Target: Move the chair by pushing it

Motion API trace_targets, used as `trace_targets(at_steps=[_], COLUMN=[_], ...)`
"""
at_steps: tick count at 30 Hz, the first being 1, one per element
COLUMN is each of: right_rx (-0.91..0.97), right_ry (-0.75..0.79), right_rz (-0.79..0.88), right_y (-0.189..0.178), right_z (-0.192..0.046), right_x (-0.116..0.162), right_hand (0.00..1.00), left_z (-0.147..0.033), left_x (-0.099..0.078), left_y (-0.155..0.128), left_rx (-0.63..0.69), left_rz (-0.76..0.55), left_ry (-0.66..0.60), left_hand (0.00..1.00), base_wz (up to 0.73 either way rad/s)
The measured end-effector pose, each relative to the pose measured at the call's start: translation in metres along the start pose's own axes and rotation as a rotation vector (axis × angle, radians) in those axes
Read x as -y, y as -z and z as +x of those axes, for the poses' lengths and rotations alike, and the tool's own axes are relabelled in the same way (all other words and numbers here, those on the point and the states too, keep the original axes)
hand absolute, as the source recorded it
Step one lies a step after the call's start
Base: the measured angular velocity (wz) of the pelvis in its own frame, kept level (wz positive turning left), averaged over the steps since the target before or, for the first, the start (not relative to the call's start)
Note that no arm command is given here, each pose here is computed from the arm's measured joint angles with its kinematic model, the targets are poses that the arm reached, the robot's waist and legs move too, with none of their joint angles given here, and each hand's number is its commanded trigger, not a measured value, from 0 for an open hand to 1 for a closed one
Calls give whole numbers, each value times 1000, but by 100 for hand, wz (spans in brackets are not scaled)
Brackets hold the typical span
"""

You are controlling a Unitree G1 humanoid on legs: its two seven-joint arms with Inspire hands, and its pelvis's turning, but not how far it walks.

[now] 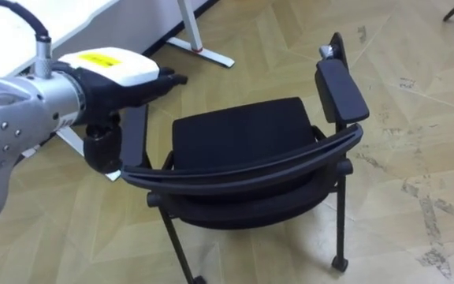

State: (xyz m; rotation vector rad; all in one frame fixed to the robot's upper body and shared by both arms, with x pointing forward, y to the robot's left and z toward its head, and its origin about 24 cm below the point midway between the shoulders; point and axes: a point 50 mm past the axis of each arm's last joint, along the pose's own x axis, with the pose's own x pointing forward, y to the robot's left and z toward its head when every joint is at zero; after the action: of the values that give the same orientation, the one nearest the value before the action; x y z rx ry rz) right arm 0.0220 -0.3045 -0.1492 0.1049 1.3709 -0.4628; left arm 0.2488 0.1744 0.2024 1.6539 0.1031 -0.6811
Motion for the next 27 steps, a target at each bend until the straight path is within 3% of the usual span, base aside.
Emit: trace_targets(at_steps=[5,12,15,27], right_rx=[17,39,45,30], right_ry=[9,1,-24,-29], right_rz=[41,9,4,11], right_y=[-4,-12,-15,-14], right_z=[0,2,2,3], right_x=[-1,-10,-17,-18], right_hand=[0,0,0,0], left_z=[6,46,53,71], left_x=[9,68,81,106], left_y=[2,3,-6,-2], left_rx=[2,-8,19,-17], left_rz=[-57,-220,-231,-345], left_ry=[6,224,285,399], left_hand=[0,0,0,0], base_wz=[-1,0,0,0])
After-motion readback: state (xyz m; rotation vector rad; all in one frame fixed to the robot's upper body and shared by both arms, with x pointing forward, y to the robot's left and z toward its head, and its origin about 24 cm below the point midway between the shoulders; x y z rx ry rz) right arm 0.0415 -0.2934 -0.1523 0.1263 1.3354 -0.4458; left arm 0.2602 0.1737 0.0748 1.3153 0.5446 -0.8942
